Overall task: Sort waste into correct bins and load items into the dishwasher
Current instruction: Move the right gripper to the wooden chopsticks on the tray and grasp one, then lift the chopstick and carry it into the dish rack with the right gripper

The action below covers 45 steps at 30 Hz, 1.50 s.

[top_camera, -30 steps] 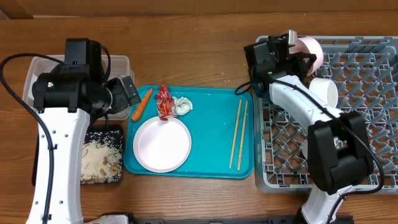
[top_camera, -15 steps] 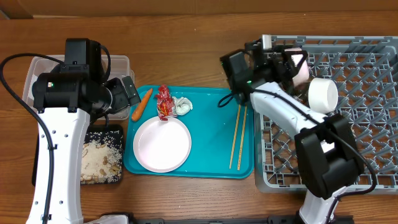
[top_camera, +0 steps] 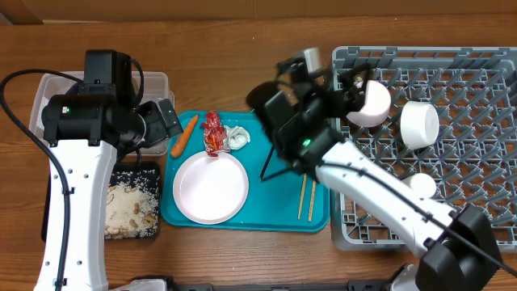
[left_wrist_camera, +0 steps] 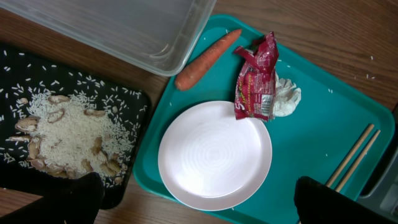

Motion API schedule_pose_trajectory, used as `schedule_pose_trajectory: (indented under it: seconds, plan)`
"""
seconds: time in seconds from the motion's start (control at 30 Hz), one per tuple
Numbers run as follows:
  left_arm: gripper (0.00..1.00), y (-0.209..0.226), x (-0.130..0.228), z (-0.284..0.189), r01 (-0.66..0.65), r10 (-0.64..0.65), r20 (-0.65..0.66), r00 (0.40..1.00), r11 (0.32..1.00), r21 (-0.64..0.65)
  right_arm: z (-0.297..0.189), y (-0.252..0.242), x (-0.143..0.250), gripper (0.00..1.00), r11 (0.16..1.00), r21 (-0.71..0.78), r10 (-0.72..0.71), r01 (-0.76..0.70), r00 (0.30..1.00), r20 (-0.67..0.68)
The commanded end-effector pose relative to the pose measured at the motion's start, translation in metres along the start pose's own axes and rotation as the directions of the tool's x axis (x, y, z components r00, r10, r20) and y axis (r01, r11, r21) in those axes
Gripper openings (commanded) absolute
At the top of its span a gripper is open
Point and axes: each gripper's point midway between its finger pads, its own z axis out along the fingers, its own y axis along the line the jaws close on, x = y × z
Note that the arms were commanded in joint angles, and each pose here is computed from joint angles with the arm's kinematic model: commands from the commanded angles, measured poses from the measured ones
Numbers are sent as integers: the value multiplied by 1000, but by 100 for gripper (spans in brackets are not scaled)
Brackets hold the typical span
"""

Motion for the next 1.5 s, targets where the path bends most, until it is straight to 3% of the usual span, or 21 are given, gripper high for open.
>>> schedule_pose_trajectory:
  seconds: [0.0,0.07,0.2,0.37,0.43,0.57,0.63,0.73,0.87,0.97,1.03,1.27,1.47]
  plan:
    - [100,2,-2,-1,13,-13,8,1000,1000,-8,-35,42,-12,100,956,-292,43,-22,997,64]
    - [100,2,-2,-1,13,-13,7,1000,1000,-8,-47,70,-3,100,890,-455,55,-35,998,30]
    - [100,2,-2,-1,13,-13,7,1000,1000,-8,-77,117,31,93,680,-721,32,-135,987,-154]
    - [100,2,-2,-1,13,-13,8,1000,1000,-8,-121,139,70,90,423,-853,-104,-306,919,-381]
    - [100,2,-2,-1,13,-13,8,1000,1000,-8,-132,139,85,82,376,-839,-162,-392,864,-476]
    - [100,2,-2,-1,13,-13,8,1000,1000,-8,-114,123,119,80,498,-670,-155,-550,704,-693]
    - [100,2,-2,-1,13,-13,7,1000,1000,-8,-96,115,131,73,551,-584,-129,-596,631,-765]
    - [100,2,-2,-1,13,-13,7,1000,1000,-8,-82,114,137,64,563,-544,-113,-623,594,-797]
    - [100,2,-2,-1,13,-13,8,1000,1000,-8,-93,130,140,52,492,-550,-152,-675,555,-818]
    - [100,2,-2,-1,13,-13,8,1000,1000,-8,-96,142,153,46,499,-522,-159,-692,519,-840]
    - [100,2,-2,-1,13,-13,8,1000,1000,-8,-94,149,165,46,527,-469,-145,-709,469,-871]
    - [100,2,-2,-1,13,-13,7,1000,1000,-8,-92,175,191,39,546,-446,-203,-710,404,-892]
    - [100,2,-2,-1,13,-13,8,1000,1000,-8,-80,171,200,39,565,-400,-200,-722,350,-915]
